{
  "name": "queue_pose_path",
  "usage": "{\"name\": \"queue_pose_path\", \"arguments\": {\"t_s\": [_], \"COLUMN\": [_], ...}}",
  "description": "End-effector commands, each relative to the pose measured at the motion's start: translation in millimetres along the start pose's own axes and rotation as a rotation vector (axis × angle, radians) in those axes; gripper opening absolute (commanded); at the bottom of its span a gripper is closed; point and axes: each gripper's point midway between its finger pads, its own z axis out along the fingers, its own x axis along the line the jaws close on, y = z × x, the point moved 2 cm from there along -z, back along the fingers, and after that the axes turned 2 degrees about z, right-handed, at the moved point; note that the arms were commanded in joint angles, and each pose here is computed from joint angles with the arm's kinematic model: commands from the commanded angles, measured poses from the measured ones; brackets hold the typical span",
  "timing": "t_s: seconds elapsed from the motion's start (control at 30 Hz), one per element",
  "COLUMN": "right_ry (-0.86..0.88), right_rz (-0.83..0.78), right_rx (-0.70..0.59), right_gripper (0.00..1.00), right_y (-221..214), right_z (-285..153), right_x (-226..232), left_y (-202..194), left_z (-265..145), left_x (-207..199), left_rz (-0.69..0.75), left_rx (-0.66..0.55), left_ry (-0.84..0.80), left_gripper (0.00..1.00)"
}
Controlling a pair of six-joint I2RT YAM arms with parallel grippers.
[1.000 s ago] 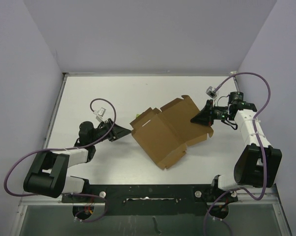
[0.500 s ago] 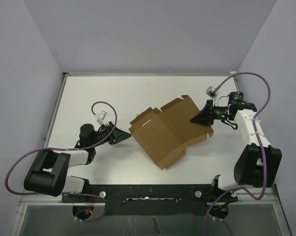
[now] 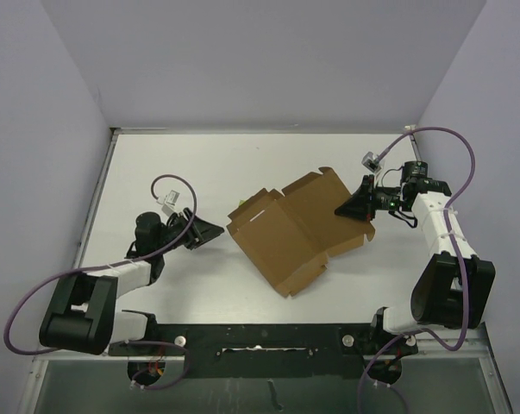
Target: Fold the paper box
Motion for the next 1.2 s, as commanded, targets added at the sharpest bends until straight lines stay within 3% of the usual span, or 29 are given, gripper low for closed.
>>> {"name": "queue_pose_path", "arguments": {"t_s": [0.0,0.4,0.83,1.17], "right_ry": [0.03,0.031,0.031,0.035], "right_rz": [-0.053,-0.05,-0.05,-0.046], "right_rx": [-0.044,-0.043,-0.043,-0.046], "right_gripper": [0.0,0.0,0.0,0.0], "right_y": [15.2,14.6,14.7,14.3], "right_z": [-2.1,-1.9,-1.9,-1.7], "right_x": [6.1,5.4,5.8,6.1], "left_y": [20.1,-2.1,-27.1,-25.4], "left_z": [17.2,28.1,31.1,40.9], "left_x": [-17.5,-35.0,-22.7,-18.8], "left_rz": [0.033,0.056,0.04,0.047], "left_rx": [-0.027,0.081,0.208,0.205], "left_ry": [-0.058,-0.148,-0.118,-0.13], "left_gripper": [0.39,0.41,0.41,0.32]}}
